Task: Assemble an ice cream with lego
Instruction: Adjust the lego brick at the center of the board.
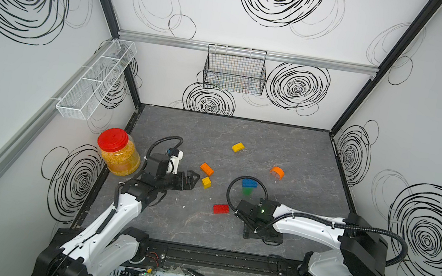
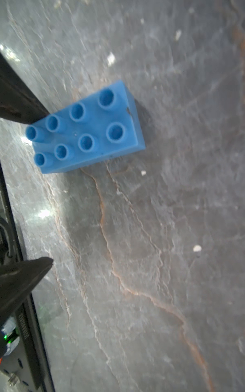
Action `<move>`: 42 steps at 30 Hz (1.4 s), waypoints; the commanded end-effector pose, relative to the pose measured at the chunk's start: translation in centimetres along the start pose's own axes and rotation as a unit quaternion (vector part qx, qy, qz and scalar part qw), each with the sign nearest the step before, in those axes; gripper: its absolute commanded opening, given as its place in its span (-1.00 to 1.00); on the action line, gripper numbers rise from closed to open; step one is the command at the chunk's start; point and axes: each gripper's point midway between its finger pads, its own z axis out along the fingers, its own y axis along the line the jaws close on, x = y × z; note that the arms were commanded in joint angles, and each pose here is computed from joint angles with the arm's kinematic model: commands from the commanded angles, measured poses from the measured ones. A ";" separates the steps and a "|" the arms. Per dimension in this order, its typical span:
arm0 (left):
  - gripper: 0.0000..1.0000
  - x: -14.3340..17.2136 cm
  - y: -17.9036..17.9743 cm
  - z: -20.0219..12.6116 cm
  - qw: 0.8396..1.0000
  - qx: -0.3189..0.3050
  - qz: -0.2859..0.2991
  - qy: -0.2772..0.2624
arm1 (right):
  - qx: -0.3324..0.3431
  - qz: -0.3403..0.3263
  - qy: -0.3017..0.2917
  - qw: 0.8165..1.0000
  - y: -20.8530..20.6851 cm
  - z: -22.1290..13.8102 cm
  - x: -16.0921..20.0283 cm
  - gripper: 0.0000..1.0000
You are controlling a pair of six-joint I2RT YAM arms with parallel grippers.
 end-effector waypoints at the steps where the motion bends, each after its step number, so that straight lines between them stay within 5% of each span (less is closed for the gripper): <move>1: 0.98 -0.2 -0.1 -0.1 1.000 -0.001 0.004 -0.007 | 0.024 0.029 -0.006 0.999 -1.8 0.2 -0.3 0.99; 16: 0.99 -0.3 -0.2 -0.2 1.000 -0.001 0.006 -0.010 | 0.111 0.120 -0.003 0.987 -9.5 -0.9 -2.4 1.00; 26: 0.98 -0.1 -0.5 -0.1 1.000 0.000 0.010 -0.007 | -0.136 0.131 -0.044 0.981 -2.2 -4.5 -5.2 0.98; 42: 0.98 0.0 -0.7 -0.2 1.000 0.003 0.013 -0.006 | -0.103 0.104 0.015 0.989 -1.4 -1.4 -6.2 0.95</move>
